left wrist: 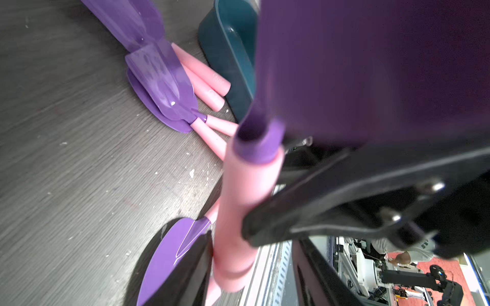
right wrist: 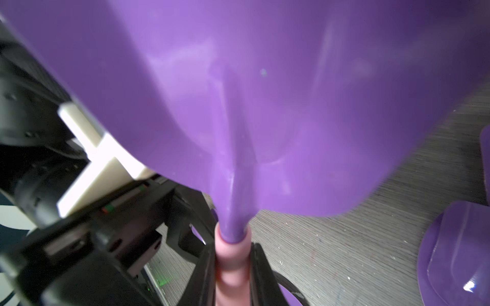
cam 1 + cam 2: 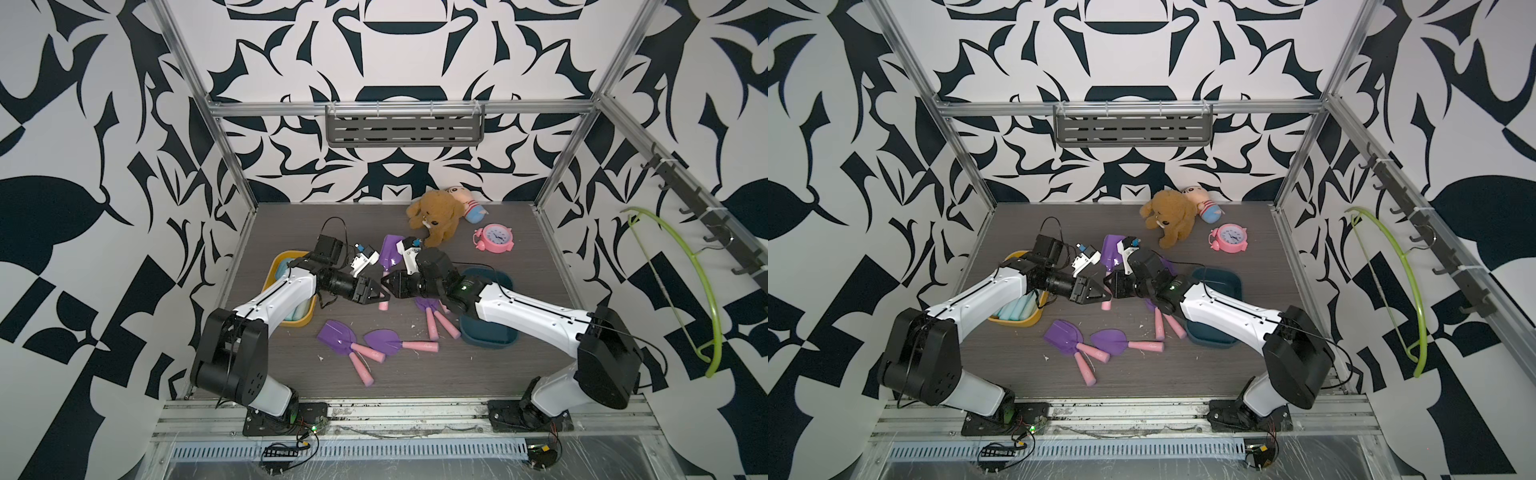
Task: Sort the small shovels by color and place them into the storage box
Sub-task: Pick up the shovel from the center of the board.
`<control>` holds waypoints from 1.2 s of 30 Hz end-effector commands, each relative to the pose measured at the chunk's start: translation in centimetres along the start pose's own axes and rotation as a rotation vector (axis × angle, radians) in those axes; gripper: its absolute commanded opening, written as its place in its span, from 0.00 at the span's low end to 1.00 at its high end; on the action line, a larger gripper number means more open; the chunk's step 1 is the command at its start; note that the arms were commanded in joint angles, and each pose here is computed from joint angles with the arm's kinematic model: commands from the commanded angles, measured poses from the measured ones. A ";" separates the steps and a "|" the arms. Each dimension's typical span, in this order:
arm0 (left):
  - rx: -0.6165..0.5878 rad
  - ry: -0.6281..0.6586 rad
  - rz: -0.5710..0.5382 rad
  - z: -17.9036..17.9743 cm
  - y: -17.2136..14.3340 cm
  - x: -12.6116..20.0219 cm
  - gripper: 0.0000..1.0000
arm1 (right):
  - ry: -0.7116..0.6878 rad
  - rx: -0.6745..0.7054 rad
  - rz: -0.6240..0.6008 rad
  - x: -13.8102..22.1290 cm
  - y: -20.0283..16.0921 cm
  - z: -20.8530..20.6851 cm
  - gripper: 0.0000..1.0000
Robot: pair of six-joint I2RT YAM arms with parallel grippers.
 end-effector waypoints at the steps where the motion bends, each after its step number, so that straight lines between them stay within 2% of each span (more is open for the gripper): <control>1: -0.036 -0.005 -0.018 -0.6 -0.3 0.2 0.52 | 0.077 0.021 -0.134 1.2 2.7 2.1 0.00; 7: -0.039 -0.036 -0.035 -0.7 -0.4 0.4 0.51 | 0.072 0.028 -0.165 1.8 3.2 2.3 0.00; 12: -0.035 -0.071 -0.038 -1.0 -0.3 0.4 0.34 | 0.087 0.029 -0.191 2.2 3.6 2.6 0.00; 15: -0.034 -0.084 -0.046 -1.1 -0.1 0.6 0.19 | 0.094 0.032 -0.212 2.6 3.8 2.7 0.00; 17: -0.026 -0.096 -0.054 -1.3 0.1 0.9 0.09 | 0.091 0.037 -0.220 2.7 3.8 2.7 0.07; 19: -0.019 -0.110 -0.060 -1.4 0.2 1.0 0.04 | 0.077 0.032 -0.222 2.7 3.6 2.4 0.21; 21: -0.014 -0.126 -0.061 -1.5 0.3 1.1 0.03 | 0.071 0.020 -0.229 2.6 3.2 2.0 0.30; 23: -0.012 -0.138 -0.062 -1.6 0.3 1.2 0.03 | 0.077 0.007 -0.245 2.4 3.1 1.8 0.34; 36: -0.005 -0.171 -0.057 -1.9 0.2 1.2 0.03 | 0.097 0.010 -0.253 1.5 3.5 2.5 0.35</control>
Point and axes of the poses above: each gripper's point midway between its finger pads, its own x axis back along the fingers, its own z axis along the line the jaws close on, y = z × x, the point moved 7 cm from there along x, back along the fingers, and after that the axes turned 7 degrees about x, right-handed, at the moved point
